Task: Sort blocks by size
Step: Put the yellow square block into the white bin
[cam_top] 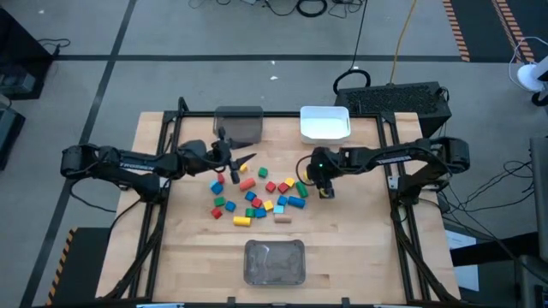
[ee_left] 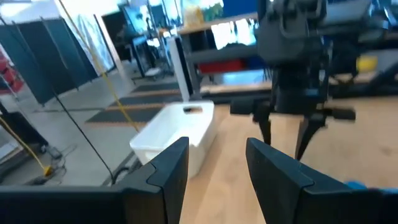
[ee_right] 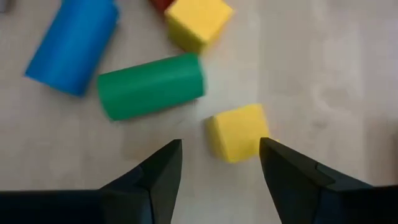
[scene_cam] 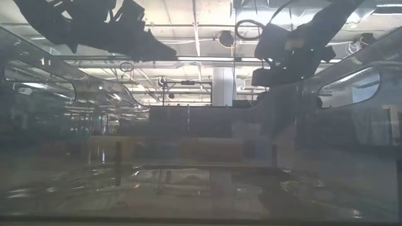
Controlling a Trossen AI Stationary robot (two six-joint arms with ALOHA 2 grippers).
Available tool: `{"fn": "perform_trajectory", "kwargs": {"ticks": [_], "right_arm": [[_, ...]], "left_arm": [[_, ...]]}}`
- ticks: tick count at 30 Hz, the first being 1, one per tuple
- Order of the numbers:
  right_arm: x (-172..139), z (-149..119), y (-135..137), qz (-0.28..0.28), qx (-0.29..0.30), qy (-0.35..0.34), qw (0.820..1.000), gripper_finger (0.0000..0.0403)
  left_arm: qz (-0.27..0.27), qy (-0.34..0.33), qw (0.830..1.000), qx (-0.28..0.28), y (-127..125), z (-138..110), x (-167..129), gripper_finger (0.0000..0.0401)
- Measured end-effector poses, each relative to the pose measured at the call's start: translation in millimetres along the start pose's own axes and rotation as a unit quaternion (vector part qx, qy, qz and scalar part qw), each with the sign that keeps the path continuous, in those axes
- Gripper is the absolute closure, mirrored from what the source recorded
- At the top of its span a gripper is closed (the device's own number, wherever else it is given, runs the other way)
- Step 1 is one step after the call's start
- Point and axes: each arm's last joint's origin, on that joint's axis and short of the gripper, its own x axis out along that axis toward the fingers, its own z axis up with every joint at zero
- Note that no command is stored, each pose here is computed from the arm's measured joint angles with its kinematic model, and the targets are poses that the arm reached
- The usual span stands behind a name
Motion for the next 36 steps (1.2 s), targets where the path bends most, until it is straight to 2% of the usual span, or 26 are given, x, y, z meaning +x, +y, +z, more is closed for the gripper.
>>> {"fn": "perform_trajectory", "kwargs": {"ticks": [7,11,15,21,24,29,36], "right_arm": [[-1,3,-2,-0.016,0.011,-0.012,1.000,0.0179],[-1,5,0,-0.016,0.019,-0.021,0.999,0.0179],[-2,8,-2,-0.031,0.003,-0.034,0.999,0.0179],[-4,19,-7,-0.081,-0.035,-0.085,0.992,0.0179],[-4,22,-8,-0.089,-0.047,-0.097,0.990,0.0179],[-6,28,-10,-0.104,-0.070,-0.129,0.984,0.0179],[-6,28,-12,-0.103,-0.070,-0.128,0.984,0.0179]], "left_arm": [[0.061,-0.016,0.997,-0.035,12,15,5,0.0237],[0.071,0.034,0.994,-0.078,23,24,13,0.0237],[0.079,0.061,0.985,-0.141,34,43,20,0.0237],[0.086,0.112,0.981,-0.133,43,53,21,0.0237],[0.103,0.139,0.976,-0.133,47,48,20,0.0237],[0.149,0.190,0.956,-0.169,56,34,18,0.0237],[0.127,0.276,0.940,-0.159,48,19,11,0.0237]]}}
